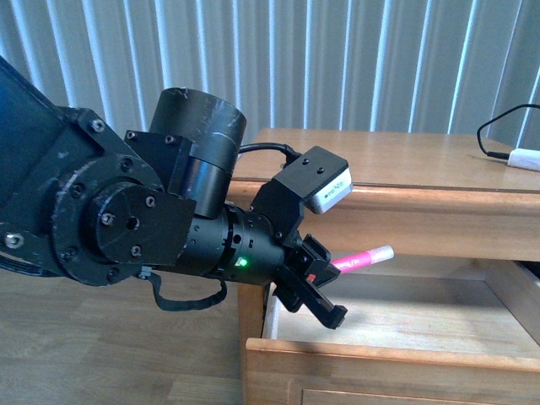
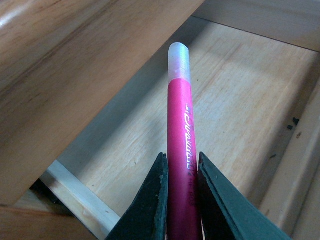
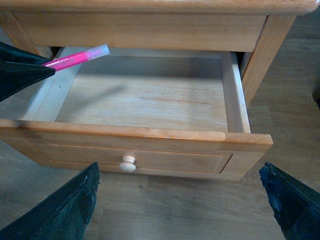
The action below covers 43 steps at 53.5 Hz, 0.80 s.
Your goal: Place pink marker in drawer with both arms
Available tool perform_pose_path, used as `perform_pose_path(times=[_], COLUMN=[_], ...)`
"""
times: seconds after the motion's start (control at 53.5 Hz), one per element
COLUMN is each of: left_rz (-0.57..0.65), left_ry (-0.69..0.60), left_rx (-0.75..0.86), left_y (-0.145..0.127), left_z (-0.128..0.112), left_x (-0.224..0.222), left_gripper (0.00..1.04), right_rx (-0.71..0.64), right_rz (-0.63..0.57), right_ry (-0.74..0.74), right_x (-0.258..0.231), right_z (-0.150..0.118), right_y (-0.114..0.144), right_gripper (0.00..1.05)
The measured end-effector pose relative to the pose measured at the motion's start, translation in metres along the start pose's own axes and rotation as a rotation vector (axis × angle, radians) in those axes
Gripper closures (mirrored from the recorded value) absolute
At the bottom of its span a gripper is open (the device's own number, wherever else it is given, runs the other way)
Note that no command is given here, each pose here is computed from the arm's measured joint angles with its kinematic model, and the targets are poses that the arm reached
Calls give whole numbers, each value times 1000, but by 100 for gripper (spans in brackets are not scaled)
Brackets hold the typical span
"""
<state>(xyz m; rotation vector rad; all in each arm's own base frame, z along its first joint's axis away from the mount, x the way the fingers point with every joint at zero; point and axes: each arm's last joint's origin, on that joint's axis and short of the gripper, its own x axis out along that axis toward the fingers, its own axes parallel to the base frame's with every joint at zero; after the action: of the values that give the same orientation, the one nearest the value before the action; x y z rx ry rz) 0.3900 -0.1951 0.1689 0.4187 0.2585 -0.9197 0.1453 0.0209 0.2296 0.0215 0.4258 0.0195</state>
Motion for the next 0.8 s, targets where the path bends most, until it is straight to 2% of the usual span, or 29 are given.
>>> perform_pose_path(times=[0.094, 0.131, 0.318, 0.393, 0.524, 0.561, 0.673, 0.804], left_rz=[17, 18, 61, 93, 267, 302, 389, 487], left_ry=[-4, -4, -28, -34, -64, -70, -129, -166], left_rx=[5, 6, -8, -6, 38, 34, -22, -97], left_y=[0, 0, -2, -5, -11, -11, -16, -21], left_z=[2, 1, 2, 4, 15, 18, 28, 26], left_x=[6, 7, 4, -3, -30, -38, -82, -133], left_gripper=[90, 84, 45, 34, 9, 5, 6, 6], right_rx=[0, 0, 0, 0, 0, 0, 0, 0], right_rz=[0, 0, 0, 0, 0, 0, 0, 0], right_ry=[0, 0, 0, 0, 0, 0, 0, 0], right_x=[0, 0, 0, 0, 0, 0, 0, 0], right_z=[0, 0, 0, 0, 0, 0, 0, 0], right_y=[0, 0, 0, 0, 0, 0, 0, 0], right_gripper=[9, 9, 9, 9, 9, 9, 9, 9])
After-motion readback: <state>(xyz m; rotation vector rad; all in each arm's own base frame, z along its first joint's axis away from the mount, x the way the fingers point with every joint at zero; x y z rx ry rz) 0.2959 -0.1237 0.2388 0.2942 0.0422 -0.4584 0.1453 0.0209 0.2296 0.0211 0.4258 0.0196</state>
